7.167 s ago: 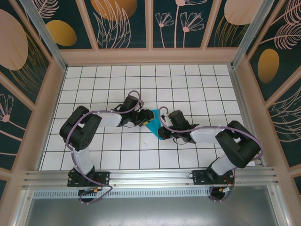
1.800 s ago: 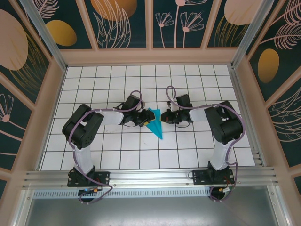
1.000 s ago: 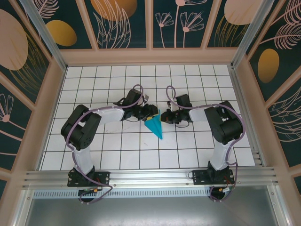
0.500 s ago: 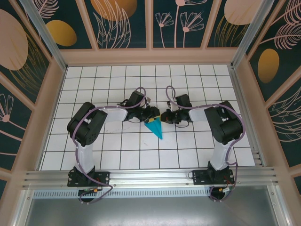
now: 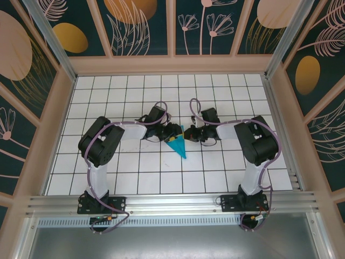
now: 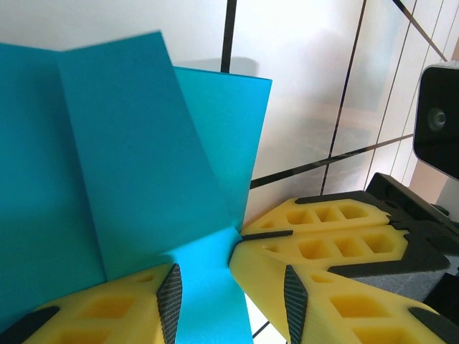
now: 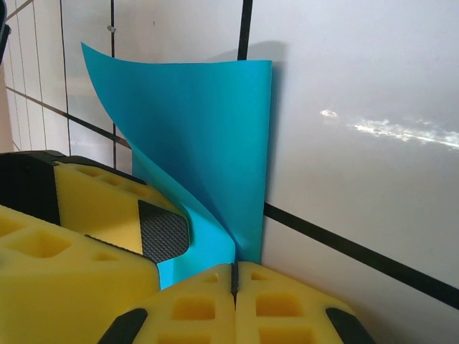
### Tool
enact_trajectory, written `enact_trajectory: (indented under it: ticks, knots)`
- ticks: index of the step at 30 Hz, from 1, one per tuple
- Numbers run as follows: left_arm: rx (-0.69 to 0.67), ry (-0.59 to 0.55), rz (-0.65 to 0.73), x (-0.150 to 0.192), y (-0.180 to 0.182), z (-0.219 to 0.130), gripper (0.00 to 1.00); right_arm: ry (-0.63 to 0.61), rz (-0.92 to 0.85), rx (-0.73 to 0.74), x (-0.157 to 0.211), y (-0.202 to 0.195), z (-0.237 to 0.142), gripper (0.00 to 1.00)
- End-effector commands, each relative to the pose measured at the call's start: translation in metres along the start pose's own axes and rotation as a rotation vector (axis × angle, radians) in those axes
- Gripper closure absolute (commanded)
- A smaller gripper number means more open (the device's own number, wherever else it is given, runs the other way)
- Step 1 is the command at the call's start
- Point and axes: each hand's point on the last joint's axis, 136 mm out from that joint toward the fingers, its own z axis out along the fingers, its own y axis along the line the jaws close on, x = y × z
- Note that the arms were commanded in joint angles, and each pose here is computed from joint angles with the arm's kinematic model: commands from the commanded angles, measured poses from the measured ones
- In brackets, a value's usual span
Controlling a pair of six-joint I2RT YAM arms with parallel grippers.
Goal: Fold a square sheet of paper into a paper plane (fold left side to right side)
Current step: Fourth fold the wing at the center of the table.
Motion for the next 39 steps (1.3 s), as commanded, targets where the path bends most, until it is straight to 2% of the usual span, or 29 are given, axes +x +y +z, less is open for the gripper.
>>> enact_trajectory:
  ticks: [1,7,13,19,27,32,39]
  knots:
    - [-0.110,0.014,-0.045,0.011,0.042,0.009,0.55,0.020,0.004,0.065,0.007,-0.011,0.007,0.91]
    - [-0.147,0.010,-0.060,0.014,0.056,0.010,0.55,-0.051,-0.044,0.037,-0.020,0.013,-0.010,0.82]
    - [-0.152,0.008,-0.063,0.014,0.059,0.010,0.55,-0.106,-0.074,0.081,-0.032,0.022,-0.039,0.74]
    - [-0.155,0.006,-0.059,0.014,0.058,0.010,0.55,-0.060,-0.100,0.011,-0.006,0.050,-0.050,0.75]
    - [-0.153,0.002,-0.057,0.014,0.058,0.009,0.55,0.047,-0.095,-0.064,0.045,0.075,-0.019,0.78]
    - [-0.152,0.001,-0.055,0.013,0.057,0.009,0.55,0.068,-0.088,-0.030,0.053,0.065,-0.009,0.80]
    - [-0.154,0.003,-0.057,0.014,0.058,0.009,0.55,-0.020,-0.076,-0.016,0.045,0.058,-0.038,0.79]
